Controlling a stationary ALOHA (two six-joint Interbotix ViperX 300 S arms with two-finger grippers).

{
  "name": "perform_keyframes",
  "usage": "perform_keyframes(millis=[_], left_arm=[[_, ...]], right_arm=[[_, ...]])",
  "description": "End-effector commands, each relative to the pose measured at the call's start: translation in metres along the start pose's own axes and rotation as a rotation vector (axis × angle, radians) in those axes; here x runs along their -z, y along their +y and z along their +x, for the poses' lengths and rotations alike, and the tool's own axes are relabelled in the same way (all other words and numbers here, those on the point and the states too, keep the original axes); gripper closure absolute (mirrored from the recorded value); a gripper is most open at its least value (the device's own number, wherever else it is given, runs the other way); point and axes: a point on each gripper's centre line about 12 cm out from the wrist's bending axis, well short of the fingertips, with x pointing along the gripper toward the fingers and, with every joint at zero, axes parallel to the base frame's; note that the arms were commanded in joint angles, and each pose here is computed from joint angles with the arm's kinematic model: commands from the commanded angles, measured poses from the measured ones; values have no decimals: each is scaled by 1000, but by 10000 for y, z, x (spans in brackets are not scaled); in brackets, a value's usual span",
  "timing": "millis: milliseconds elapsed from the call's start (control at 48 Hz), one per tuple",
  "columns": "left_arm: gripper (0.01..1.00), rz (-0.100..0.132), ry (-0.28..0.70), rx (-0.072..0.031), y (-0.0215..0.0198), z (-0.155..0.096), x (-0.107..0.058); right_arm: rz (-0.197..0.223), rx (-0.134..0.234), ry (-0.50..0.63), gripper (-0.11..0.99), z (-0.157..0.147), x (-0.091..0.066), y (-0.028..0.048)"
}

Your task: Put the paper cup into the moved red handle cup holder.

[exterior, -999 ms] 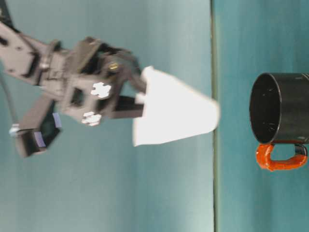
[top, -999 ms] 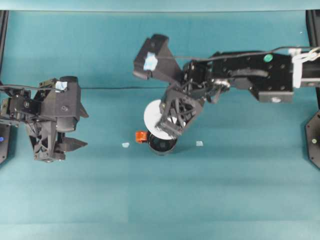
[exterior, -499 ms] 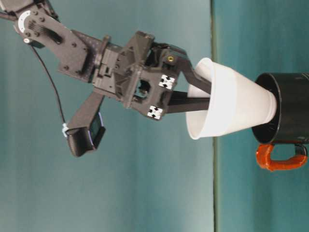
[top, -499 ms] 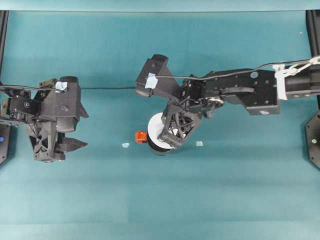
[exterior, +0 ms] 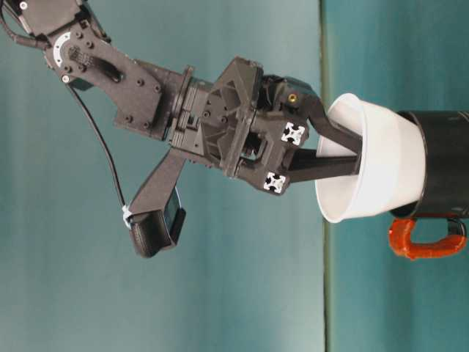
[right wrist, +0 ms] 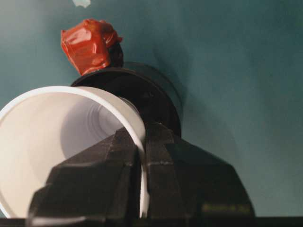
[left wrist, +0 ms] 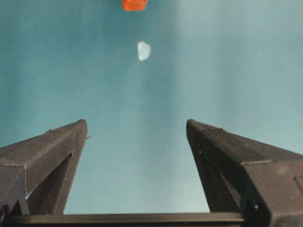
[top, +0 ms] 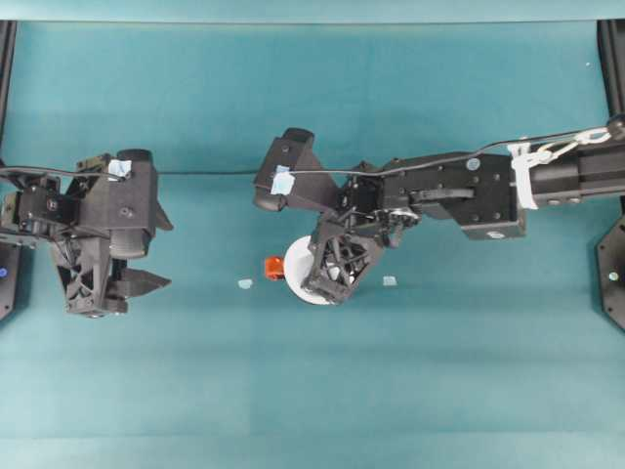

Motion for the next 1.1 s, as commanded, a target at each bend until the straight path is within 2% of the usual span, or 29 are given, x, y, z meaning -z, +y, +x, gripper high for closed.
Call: perform_keyframes(millis=[0,208,437,624,770,853,874,895,957,999,1082], left_arm=[[80,2,-21,1,-4,-28,-47],[80,1,-20,0,0,-28,-45],[80,3,-17,0,0,-21,-38],[80,1,-18,0,0,-24,-44],[80,1,-21,0,0,-28,-47],[80,2,-20,1,-4,-28,-45],[80,1,-18,0,0,-24,-44],[80,1,-20,0,0,-28,-45],[80,1,-20,0,0,-28,-45],[80,1,-20,0,0,-28,-45],[80,1,-18,0,0,-24,-44]], right_arm=[[-10,-7,-14,975,-78,-65,43],[-27,-4,-16,975,-85,-131,89],[-25,2,2,973,-88,-122,80],[-28,6,16,899,-88,-102,80],[-26,3,13,724,-104,-122,90],[-24,3,9,473,-127,-141,97],[-24,3,9,473,-134,-141,97],[-24,3,11,343,-137,-142,98],[-25,4,14,182,-150,-144,100],[-25,5,18,150,-150,-139,98],[-25,4,14,173,-167,-146,102]])
